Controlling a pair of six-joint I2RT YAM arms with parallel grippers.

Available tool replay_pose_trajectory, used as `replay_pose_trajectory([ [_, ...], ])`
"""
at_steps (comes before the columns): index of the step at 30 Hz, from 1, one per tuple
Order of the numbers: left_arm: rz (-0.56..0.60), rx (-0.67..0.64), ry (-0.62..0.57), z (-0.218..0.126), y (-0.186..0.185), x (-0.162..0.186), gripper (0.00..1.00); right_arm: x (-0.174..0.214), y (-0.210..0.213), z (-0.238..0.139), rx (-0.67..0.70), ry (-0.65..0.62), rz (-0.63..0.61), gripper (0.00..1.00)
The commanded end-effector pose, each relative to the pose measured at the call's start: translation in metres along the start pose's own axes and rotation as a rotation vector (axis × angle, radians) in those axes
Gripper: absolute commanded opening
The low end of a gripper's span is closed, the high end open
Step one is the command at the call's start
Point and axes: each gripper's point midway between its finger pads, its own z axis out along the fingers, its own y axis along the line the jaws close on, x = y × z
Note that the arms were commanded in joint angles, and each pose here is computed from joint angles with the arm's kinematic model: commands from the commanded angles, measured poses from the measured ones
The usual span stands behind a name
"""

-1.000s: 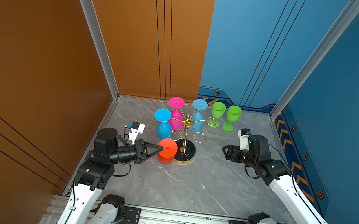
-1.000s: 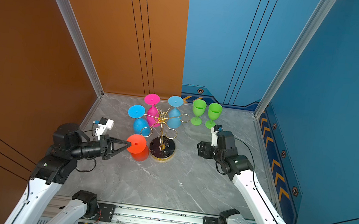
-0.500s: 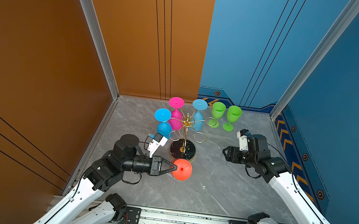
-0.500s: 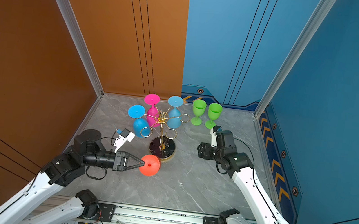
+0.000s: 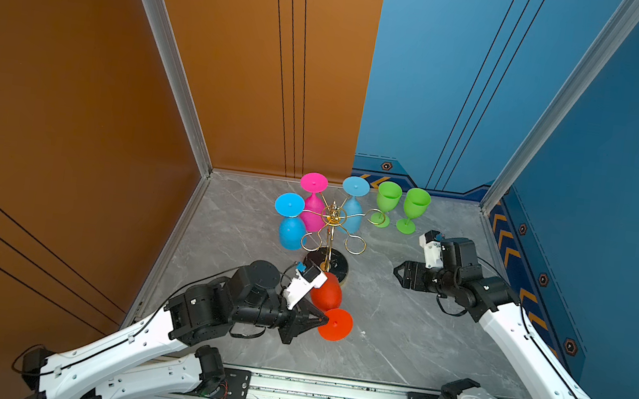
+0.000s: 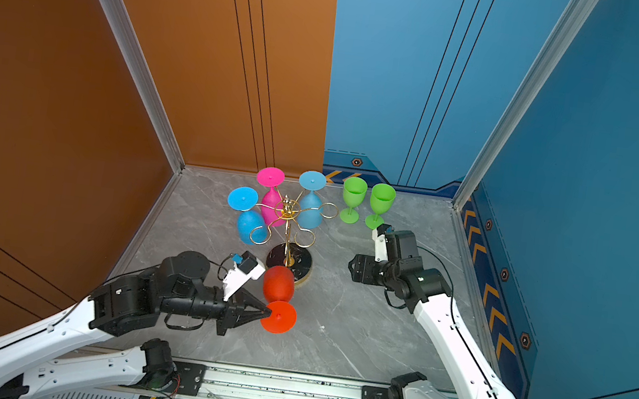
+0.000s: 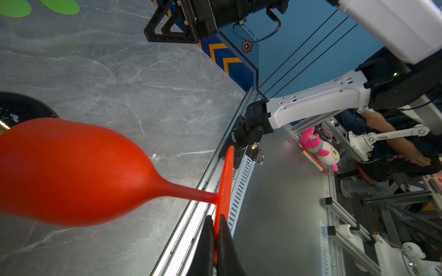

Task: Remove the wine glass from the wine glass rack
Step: 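Carry the red glass by its foot toward the robot with the left gripper, then grasp the red glass bowl rim with the right gripper while the left holds the foot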

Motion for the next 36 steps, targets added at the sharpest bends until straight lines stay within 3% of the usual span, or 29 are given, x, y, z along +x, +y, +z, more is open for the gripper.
replay_pose_trajectory([
  [1,0.223,-0.065,0.008,0.003,0.002,0.004,0.0,-0.001,0.007,-0.006,-0.03,0.014,0.008,0.78],
  [19,0.891,-0.14,0.139,0.025,0.003,0.047,0.0,-0.002,0.023,-0.021,-0.085,0.041,-0.018,0.77],
  [31,1.365,-0.359,0.34,0.04,0.042,0.072,0.0,-0.017,0.079,-0.057,-0.346,0.044,0.016,0.75],
  [36,1.529,-0.433,0.413,0.039,0.056,0.078,0.0,-0.012,0.101,-0.065,-0.453,0.101,0.024,0.73],
])
